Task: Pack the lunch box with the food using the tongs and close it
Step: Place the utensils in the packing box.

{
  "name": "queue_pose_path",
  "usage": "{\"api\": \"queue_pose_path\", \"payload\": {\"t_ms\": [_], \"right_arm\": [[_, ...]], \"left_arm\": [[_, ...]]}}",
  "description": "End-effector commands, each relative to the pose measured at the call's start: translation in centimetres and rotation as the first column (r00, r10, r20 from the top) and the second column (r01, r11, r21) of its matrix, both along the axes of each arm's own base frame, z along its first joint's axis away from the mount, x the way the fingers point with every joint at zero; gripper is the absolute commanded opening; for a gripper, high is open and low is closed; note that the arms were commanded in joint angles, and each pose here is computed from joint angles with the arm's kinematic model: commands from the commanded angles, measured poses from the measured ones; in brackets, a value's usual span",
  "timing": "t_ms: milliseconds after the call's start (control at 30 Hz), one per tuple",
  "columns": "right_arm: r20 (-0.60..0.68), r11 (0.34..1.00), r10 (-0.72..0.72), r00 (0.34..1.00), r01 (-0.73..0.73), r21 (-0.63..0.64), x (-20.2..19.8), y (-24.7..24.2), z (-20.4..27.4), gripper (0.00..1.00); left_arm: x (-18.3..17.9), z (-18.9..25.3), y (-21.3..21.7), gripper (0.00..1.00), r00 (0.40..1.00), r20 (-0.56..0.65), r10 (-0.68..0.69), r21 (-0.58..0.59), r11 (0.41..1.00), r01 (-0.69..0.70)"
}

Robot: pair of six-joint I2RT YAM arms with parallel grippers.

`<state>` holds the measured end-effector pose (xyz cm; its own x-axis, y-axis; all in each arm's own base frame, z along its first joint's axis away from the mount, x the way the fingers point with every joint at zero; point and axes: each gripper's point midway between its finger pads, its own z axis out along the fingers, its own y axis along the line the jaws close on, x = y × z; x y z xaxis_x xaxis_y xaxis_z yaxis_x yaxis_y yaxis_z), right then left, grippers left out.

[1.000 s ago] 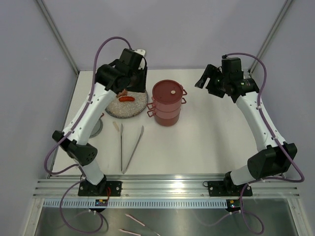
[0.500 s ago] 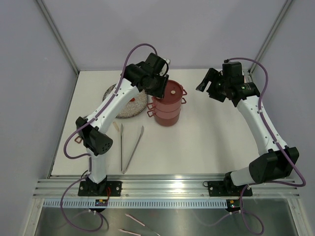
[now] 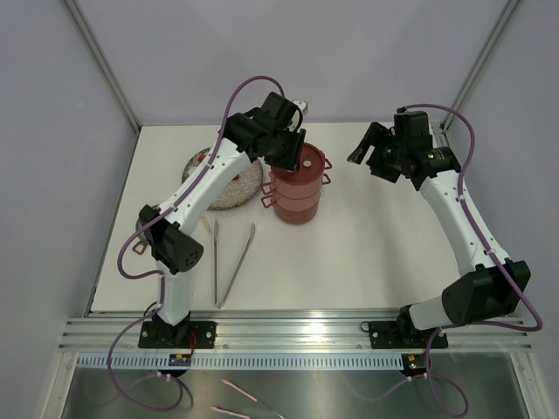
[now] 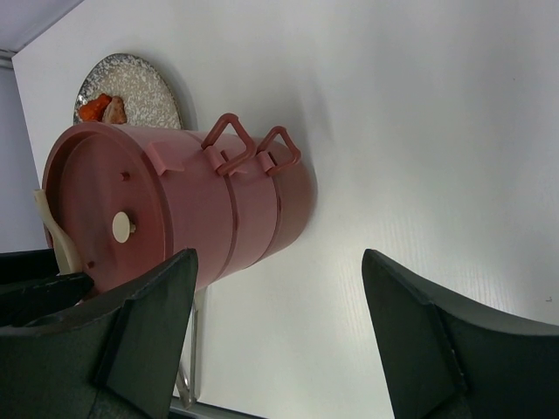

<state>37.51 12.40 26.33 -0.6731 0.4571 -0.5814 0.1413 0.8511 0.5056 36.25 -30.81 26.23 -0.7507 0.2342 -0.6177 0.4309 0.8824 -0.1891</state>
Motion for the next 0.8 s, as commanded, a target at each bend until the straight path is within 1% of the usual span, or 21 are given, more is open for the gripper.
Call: {"api": "queue_pose_path", "payload": {"t_ms": [0,33,67,133,167,267,367,533,567,633,667,733,767], "right_arm": [[0.048,1.000,0.004,0.999,-0.005,0.023,0.3,0.1,1.2,0.83],[0.047,1.000,0.003,0.999,-0.004,0.022,0.3,0.1,1.2,0.83],[0.047,1.000,0.005,0.999,-0.006,0.024,0.3,0.1,1.2,0.83],[0.048,1.000,0.009,0.999,-0.010,0.027,0.3,0.2,1.2,0.83],[0.045,1.000,0.010,0.999,-0.012,0.029,0.3,0.3,1.1,0.83],[0.043,0.999,0.013,0.999,-0.014,0.033,0.4,0.4,1.0,0.83],[0.042,0.999,0.013,0.999,-0.015,0.035,0.3,0.4,1.1,0.83],[0.040,0.999,0.016,0.999,-0.017,0.038,0.4,0.5,1.0,0.83],[0.042,0.999,0.017,0.999,-0.018,0.038,0.4,0.5,1.0,0.83],[0.042,0.999,0.018,0.999,-0.019,0.038,0.4,0.5,1.1,0.83],[0.040,0.999,0.017,0.999,-0.018,0.037,0.4,0.5,1.0,0.83],[0.042,0.999,0.016,0.999,-0.018,0.036,0.3,0.5,1.0,0.83],[0.041,0.999,0.019,0.999,-0.020,0.035,0.3,0.5,1.0,0.83]], "left_arm": [[0.7,1.6,-1.5,0.17,0.999,0.042,-0.014,-0.068,0.998,0.017],[0.7,1.6,-1.5,0.22,0.999,0.042,-0.015,-0.068,0.998,0.018],[0.8,1.6,-1.5,0.33,0.999,0.044,-0.013,-0.068,0.998,0.016],[0.7,1.8,-1.5,0.39,0.999,0.046,-0.015,-0.073,0.997,0.018],[0.7,2.0,-1.5,0.45,0.999,0.049,-0.014,-0.078,0.997,0.018],[0.5,2.7,-1.5,0.54,0.998,0.062,-0.019,-0.092,0.995,0.025],[0.1,3.9,-1.4,0.59,0.997,0.080,-0.022,-0.111,0.993,0.031],[-0.8,6.5,-0.6,0.59,0.992,0.123,-0.009,-0.149,0.988,0.027],[-1.1,7.9,0.1,0.59,0.989,0.151,0.006,-0.161,0.987,0.019],[-1.5,7.8,1.0,0.57,0.987,0.155,0.031,-0.152,0.988,-0.007],[-1.8,9.1,2.6,0.56,0.977,0.194,0.085,-0.153,0.987,-0.056],[-1.7,8.9,4.8,0.53,0.969,0.193,0.157,-0.151,0.980,-0.129],[-2.3,8.3,6.2,0.52,0.964,0.174,0.199,-0.154,0.973,-0.173]]}}
